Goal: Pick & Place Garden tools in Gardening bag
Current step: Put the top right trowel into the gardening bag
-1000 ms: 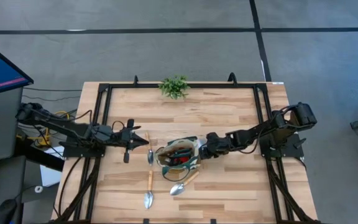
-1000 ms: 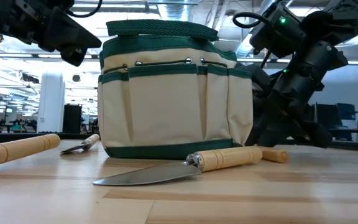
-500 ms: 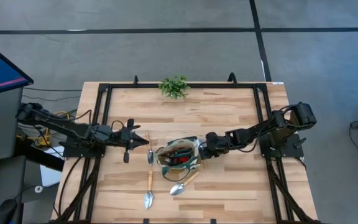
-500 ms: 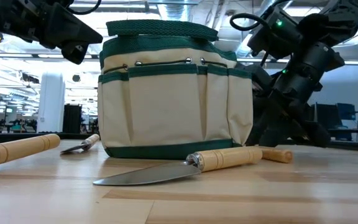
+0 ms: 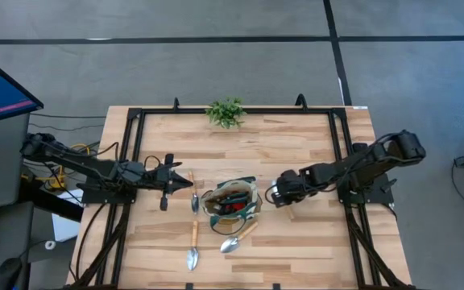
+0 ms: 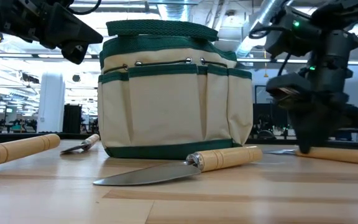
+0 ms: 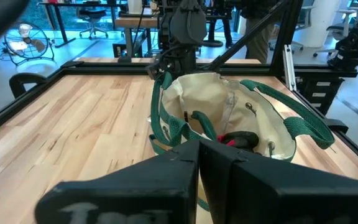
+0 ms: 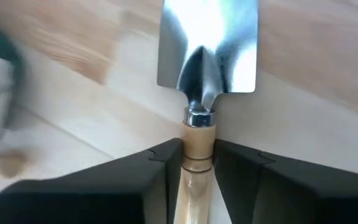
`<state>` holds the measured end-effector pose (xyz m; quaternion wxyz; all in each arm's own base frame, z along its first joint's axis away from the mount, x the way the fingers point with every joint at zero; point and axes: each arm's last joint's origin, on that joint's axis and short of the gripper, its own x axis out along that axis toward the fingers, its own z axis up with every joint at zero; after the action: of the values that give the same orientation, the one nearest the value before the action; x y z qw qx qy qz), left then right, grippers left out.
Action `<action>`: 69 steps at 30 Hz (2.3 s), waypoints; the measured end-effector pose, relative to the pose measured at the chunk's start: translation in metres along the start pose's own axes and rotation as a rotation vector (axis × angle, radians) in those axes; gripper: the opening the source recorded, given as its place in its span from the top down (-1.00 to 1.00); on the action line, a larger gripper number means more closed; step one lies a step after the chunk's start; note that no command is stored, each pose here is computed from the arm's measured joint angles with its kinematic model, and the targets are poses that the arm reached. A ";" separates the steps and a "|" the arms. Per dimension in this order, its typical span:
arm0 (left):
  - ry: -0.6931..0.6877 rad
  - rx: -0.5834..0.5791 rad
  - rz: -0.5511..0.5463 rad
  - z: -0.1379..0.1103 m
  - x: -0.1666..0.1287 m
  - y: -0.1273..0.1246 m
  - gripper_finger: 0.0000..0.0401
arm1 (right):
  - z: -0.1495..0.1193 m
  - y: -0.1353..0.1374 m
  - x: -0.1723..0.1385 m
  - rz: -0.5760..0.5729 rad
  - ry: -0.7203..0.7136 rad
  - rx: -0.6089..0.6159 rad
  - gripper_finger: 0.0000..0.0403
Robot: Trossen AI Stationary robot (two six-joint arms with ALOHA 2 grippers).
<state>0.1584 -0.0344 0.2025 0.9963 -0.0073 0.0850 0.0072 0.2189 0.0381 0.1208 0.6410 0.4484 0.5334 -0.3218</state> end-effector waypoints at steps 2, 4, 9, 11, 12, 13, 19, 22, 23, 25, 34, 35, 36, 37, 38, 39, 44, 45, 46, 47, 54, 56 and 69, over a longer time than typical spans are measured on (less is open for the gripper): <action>0.000 0.000 0.000 0.000 0.000 0.000 0.99 | -0.001 -0.002 -0.002 -0.018 -0.001 -0.005 0.56; 0.000 0.000 0.000 0.000 0.000 0.000 0.99 | 0.000 -0.003 -0.002 -0.015 -0.004 -0.007 0.56; -0.001 0.000 0.000 0.000 0.000 0.000 0.99 | -0.001 -0.003 -0.002 -0.021 -0.002 -0.006 0.61; -0.001 0.000 -0.001 0.000 0.000 0.000 0.99 | -0.001 -0.004 -0.002 -0.024 0.001 -0.006 0.61; -0.002 -0.001 -0.001 0.000 0.000 0.000 0.99 | -0.001 -0.004 -0.002 -0.024 0.001 -0.006 0.61; -0.002 -0.001 -0.001 0.000 0.000 0.000 0.99 | -0.001 -0.004 -0.002 -0.024 0.000 -0.006 0.61; -0.006 -0.009 -0.002 0.001 0.000 0.000 0.99 | -0.001 -0.004 -0.002 -0.024 0.000 -0.006 0.63; -0.007 -0.009 -0.005 0.001 0.000 0.000 0.99 | -0.001 -0.004 -0.002 -0.030 0.002 -0.021 0.66; -0.007 -0.009 -0.005 0.001 0.000 0.000 0.99 | -0.001 -0.004 -0.003 -0.032 0.002 -0.024 0.67; -0.007 -0.009 -0.005 0.001 0.000 0.000 0.99 | -0.001 -0.005 -0.003 -0.035 -0.001 -0.044 0.68; -0.007 -0.009 -0.004 0.001 0.000 0.000 0.99 | -0.005 -0.003 -0.003 -0.037 -0.039 -0.128 0.75; -0.007 -0.009 -0.004 0.001 0.000 0.000 0.99 | -0.006 -0.002 -0.004 -0.033 -0.041 -0.136 0.75; -0.007 -0.009 -0.004 0.001 0.000 0.000 0.99 | -0.006 -0.001 -0.005 -0.031 -0.041 -0.143 0.75; -0.007 -0.009 -0.004 0.001 0.000 0.000 0.99 | -0.006 0.000 -0.007 -0.027 -0.042 -0.157 0.75; -0.007 -0.009 -0.004 0.001 0.000 0.000 0.99 | -0.006 0.002 -0.010 -0.017 -0.049 -0.173 0.75; -0.007 -0.009 -0.003 0.001 0.000 0.000 0.99 | -0.006 0.002 -0.013 -0.019 -0.062 -0.188 0.75; -0.010 -0.010 -0.001 0.001 0.000 0.000 0.99 | -0.003 0.006 -0.036 -0.023 -0.127 -0.222 0.75; -0.011 -0.010 0.000 0.001 0.000 0.000 0.99 | -0.004 0.003 -0.039 -0.049 -0.127 -0.227 0.75; -0.011 -0.010 -0.001 0.001 0.000 0.000 0.99 | -0.004 0.002 -0.041 -0.061 -0.131 -0.229 0.75; -0.012 -0.011 -0.001 0.001 0.000 0.000 0.99 | -0.005 0.003 -0.046 -0.053 -0.141 -0.232 0.75; -0.014 -0.011 -0.001 0.001 0.000 0.000 0.99 | -0.008 0.009 -0.075 0.048 -0.190 -0.247 0.75; -0.014 -0.011 -0.001 0.002 0.000 0.000 0.99 | -0.010 0.011 -0.086 0.074 -0.217 -0.266 0.75; -0.146 -0.174 -0.023 0.015 -0.001 -0.001 0.99 | -0.010 0.058 -0.173 0.182 -0.526 -0.542 0.75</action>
<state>0.1599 -0.0349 0.2172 0.9955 -0.0943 0.0112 0.0034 0.2281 0.0589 0.3018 0.8771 0.2106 0.3744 -0.2149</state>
